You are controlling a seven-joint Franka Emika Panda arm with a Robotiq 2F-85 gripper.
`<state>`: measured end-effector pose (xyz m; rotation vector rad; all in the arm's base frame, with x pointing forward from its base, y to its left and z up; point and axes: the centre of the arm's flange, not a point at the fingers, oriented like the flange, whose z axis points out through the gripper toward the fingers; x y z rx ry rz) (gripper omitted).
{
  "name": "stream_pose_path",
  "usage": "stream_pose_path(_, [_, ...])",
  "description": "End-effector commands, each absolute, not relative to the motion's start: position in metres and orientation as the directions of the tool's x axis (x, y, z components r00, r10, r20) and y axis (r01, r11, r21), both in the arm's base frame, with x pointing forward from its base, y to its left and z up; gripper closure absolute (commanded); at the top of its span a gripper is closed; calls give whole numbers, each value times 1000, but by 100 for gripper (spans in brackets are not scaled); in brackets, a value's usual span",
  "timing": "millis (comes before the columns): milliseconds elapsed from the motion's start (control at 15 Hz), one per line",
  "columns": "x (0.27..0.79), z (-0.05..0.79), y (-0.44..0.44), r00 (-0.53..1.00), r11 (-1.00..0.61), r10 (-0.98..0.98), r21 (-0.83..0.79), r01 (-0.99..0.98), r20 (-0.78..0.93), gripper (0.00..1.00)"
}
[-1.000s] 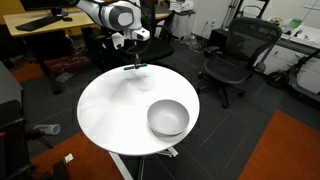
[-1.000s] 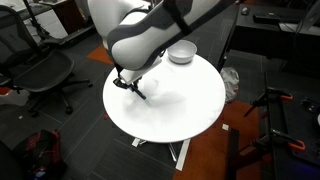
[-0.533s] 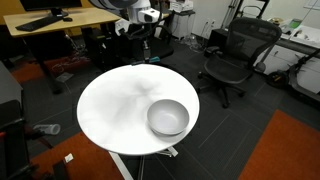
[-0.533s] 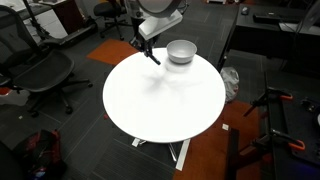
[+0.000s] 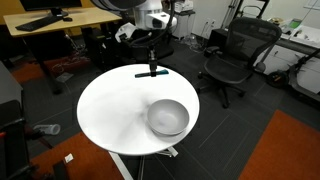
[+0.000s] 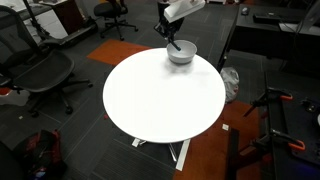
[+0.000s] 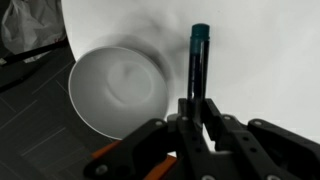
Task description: Pick up the marker and put it in the bowl
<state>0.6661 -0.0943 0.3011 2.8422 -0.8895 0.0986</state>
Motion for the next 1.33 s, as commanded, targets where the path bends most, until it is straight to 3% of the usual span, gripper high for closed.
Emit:
stream_pose_path(0, [645, 297, -126, 808, -797, -578, 132, -589, 113, 95])
stream_pose_path(867, [654, 269, -196, 768, -758, -624, 128, -640, 147, 95])
stream_pose_path(933, [655, 267, -198, 766, -756, -626, 130, -642, 145, 56])
stream_pose_path(1067, [658, 265, -200, 763, -752, -629, 132, -645, 146, 50])
stream_pose_path(1267, [662, 265, -202, 761, -751, -630, 131, -648, 153, 27])
